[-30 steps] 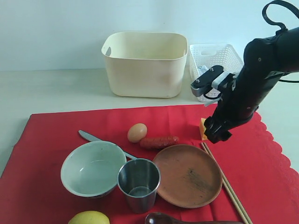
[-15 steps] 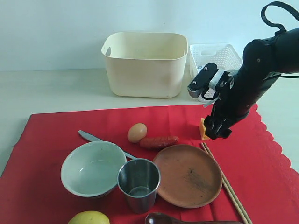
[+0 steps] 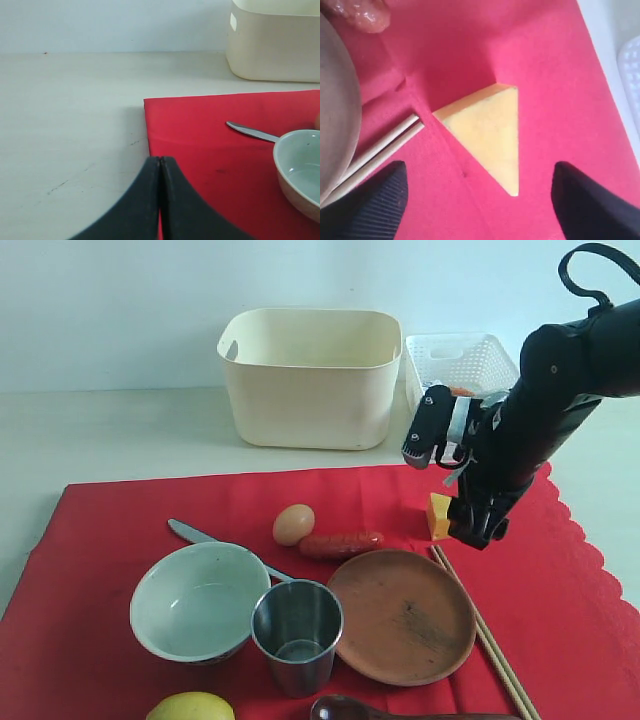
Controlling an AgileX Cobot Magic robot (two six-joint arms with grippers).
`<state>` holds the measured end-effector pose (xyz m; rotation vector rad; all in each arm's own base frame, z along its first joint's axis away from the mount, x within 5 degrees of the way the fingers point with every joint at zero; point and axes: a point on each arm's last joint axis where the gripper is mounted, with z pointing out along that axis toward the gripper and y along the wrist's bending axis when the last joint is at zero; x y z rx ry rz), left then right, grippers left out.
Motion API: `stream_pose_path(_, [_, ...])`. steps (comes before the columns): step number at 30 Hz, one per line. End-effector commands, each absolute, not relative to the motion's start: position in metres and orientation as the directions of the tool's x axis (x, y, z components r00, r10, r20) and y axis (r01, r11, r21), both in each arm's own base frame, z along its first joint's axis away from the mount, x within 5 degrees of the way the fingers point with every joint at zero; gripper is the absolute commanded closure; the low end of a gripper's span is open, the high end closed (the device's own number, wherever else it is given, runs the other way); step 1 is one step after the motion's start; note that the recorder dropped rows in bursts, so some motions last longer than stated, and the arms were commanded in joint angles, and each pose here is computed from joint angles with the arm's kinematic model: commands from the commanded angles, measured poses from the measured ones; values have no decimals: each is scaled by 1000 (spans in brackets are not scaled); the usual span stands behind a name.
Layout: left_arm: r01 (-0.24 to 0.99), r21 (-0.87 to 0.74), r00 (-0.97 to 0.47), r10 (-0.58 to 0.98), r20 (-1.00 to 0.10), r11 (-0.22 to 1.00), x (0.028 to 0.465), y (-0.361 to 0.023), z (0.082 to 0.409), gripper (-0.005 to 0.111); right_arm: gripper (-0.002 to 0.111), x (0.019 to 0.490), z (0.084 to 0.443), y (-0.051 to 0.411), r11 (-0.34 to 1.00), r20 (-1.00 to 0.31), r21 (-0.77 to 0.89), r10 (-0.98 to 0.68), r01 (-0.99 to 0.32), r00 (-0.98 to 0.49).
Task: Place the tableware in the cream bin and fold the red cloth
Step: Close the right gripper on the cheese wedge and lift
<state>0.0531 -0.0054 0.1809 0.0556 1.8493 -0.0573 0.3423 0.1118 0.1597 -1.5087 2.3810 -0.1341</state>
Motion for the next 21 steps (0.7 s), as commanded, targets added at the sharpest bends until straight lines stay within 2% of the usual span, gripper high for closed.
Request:
stream_pose_path(1, [74, -16, -263, 4, -965, 997, 53, -6, 181, 107, 42, 349, 162, 100, 504, -251, -238, -858, -830, -448])
stream_pose_path(7, [74, -16, -263, 4, -965, 997, 53, -6, 181, 107, 42, 351, 156, 88, 576, -264, -182, -810, -797, -525])
stream_pose_path(21, [74, -16, -263, 4, -965, 997, 53, -6, 181, 107, 42, 383, 136, 104, 589, -230, -34, -790, -807, -568])
